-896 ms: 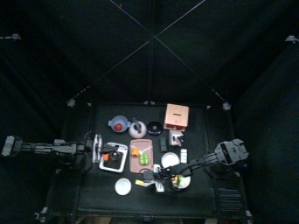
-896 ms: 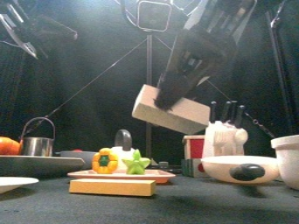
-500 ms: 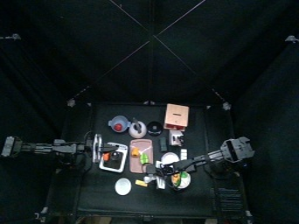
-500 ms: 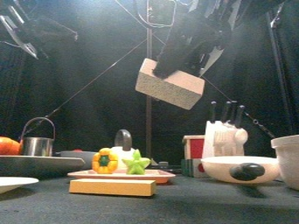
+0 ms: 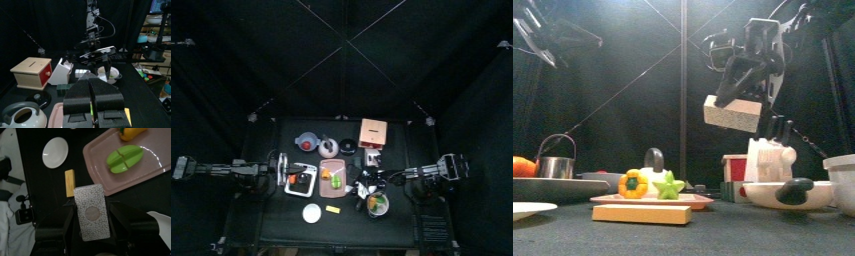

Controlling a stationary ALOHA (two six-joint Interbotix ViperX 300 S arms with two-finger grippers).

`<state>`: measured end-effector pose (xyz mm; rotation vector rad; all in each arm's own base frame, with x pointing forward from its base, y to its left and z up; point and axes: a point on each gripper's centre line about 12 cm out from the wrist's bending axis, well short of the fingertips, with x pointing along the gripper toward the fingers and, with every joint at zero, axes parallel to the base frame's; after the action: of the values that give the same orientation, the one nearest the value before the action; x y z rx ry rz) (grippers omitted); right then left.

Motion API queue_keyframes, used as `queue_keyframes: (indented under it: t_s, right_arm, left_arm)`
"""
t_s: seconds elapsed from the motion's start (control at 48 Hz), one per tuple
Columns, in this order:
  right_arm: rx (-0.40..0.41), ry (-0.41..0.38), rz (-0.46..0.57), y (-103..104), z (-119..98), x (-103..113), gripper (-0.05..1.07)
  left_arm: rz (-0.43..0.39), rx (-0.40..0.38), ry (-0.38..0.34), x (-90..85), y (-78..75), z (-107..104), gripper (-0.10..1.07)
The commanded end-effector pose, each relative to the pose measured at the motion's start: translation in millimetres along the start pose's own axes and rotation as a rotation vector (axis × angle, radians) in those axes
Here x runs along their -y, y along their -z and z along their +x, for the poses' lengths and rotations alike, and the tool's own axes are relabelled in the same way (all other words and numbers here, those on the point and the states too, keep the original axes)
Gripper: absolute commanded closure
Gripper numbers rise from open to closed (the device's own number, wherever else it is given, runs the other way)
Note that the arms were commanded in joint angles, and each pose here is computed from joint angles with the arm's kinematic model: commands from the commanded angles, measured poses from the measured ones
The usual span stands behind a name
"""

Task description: Place rice block in pan

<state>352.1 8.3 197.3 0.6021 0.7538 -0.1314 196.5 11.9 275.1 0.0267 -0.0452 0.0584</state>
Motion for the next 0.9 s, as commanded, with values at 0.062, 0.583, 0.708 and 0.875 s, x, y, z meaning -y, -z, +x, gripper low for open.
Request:
queue_keyframes:
  t_s: [0.062, 0.583, 0.708, 0.875]
  right_arm:
    - [-0.029, -0.008, 0.052, -10, -16, -5, 0.48]
    - [-0.106, 0.239, -0.030, -1, -17, 21, 0.47]
    - [-0.103, 0.257, -0.049, 11, -14, 21, 0.47]
    - [-0.123, 0.279, -0.084, 27, -11, 20, 0.47]
  left_arm:
    - [0.002, 0.018, -0.006, -1.3, -5.8, 2, 0.97]
    - [0.002, 0.013, -0.012, -2.5, -3.9, 1, 0.97]
    - [0.002, 0.013, -0.012, -2.5, -3.9, 1, 0.97]
    - [0.002, 0.013, -0.013, -2.7, -3.5, 1, 0.97]
